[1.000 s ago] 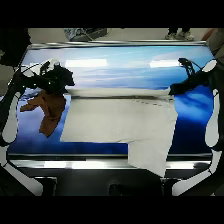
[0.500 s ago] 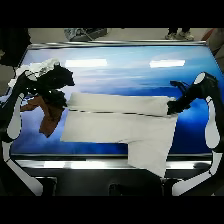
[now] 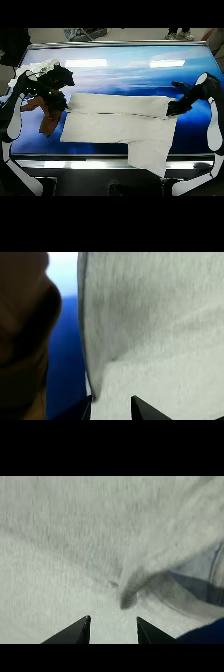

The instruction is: Fold the shirts.

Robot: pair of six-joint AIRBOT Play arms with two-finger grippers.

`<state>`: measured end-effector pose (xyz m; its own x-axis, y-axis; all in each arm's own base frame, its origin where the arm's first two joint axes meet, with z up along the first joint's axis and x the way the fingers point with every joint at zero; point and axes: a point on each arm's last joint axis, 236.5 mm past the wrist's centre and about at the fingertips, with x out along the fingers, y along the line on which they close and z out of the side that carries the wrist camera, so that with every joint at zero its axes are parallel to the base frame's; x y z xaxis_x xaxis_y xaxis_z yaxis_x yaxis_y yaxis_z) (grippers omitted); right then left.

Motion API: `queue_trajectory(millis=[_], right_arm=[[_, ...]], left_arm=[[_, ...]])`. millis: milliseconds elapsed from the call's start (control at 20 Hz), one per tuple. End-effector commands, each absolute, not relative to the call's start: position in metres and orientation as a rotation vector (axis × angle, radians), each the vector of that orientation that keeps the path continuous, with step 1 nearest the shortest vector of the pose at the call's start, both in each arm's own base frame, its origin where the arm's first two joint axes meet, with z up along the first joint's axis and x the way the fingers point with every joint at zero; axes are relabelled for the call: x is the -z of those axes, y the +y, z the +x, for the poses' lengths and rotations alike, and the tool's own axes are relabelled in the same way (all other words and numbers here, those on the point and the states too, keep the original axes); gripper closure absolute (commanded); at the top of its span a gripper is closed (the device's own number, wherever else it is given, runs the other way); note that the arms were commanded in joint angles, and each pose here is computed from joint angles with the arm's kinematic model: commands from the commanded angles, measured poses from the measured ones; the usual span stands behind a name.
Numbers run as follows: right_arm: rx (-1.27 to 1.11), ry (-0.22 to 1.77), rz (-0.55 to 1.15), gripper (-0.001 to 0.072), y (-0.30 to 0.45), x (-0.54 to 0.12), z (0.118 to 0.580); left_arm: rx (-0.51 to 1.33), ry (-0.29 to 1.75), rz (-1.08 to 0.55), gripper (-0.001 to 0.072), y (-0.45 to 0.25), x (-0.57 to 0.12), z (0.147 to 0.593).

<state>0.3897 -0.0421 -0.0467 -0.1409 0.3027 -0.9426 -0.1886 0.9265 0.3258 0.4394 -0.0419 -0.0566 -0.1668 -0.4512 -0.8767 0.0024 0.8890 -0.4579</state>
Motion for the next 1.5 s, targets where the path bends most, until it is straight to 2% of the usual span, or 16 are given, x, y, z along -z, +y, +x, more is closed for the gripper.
queue_trajectory(millis=[0,50,100,150,300,500,900,1000,1050,1100,1150,1200,1250,1300,1350,1450], right_arm=[[-0.406,1.705,0.018,0.0321,-0.072,0.020,0.362],[-0.388,1.700,0.026,0.0323,-0.078,0.012,0.357],[-0.374,1.687,0.031,0.0323,-0.080,0.008,0.351],[-0.362,1.676,0.033,0.0323,-0.081,0.007,0.345],[-0.360,1.678,0.047,0.0323,-0.070,0.016,0.321],[-0.389,1.717,0.060,0.0331,-0.060,0.030,0.294],[-0.404,1.752,0.069,0.0330,-0.055,0.038,0.276],[-0.407,1.764,0.069,0.0329,-0.054,0.038,0.270],[-0.409,1.769,0.070,0.0329,-0.053,0.037,0.267],[-0.404,1.770,0.065,0.0328,-0.053,0.037,0.264],[-0.400,1.771,0.062,0.0327,-0.053,0.038,0.261],[-0.395,1.776,0.057,0.0312,-0.053,0.040,0.255],[-0.393,1.784,0.057,0.0304,-0.051,0.043,0.248],[-0.397,1.793,0.063,0.0254,-0.048,0.048,0.239],[-0.415,1.797,0.064,0.0222,-0.043,0.052,0.230],[-0.442,1.815,0.065,0.0211,-0.035,0.060,0.209]], left_arm=[[0.420,1.718,-0.352,0.0368,-0.034,0.026,0.422],[0.405,1.716,-0.364,0.0346,-0.032,0.020,0.416],[0.391,1.729,-0.379,0.0236,-0.031,0.019,0.405],[0.378,1.752,-0.392,0.0229,-0.032,0.023,0.390],[0.342,1.803,-0.439,0.0238,-0.041,0.053,0.332],[0.259,1.841,-0.382,0.0239,-0.028,0.087,0.272],[0.251,1.834,-0.384,0.0240,-0.033,0.106,0.259],[0.228,1.803,-0.406,0.0264,-0.036,0.112,0.265],[0.231,1.784,-0.418,0.0330,-0.039,0.112,0.269],[0.234,1.767,-0.426,0.0355,-0.042,0.112,0.273],[0.239,1.759,-0.431,0.0459,-0.045,0.112,0.275],[0.249,1.754,-0.440,0.0474,-0.051,0.112,0.277],[0.256,1.755,-0.437,0.0548,-0.054,0.112,0.277],[0.263,1.758,-0.429,0.0640,-0.057,0.112,0.276],[0.269,1.761,-0.421,0.0677,-0.059,0.112,0.276],[0.274,1.765,-0.419,0.0678,-0.060,0.112,0.275]])
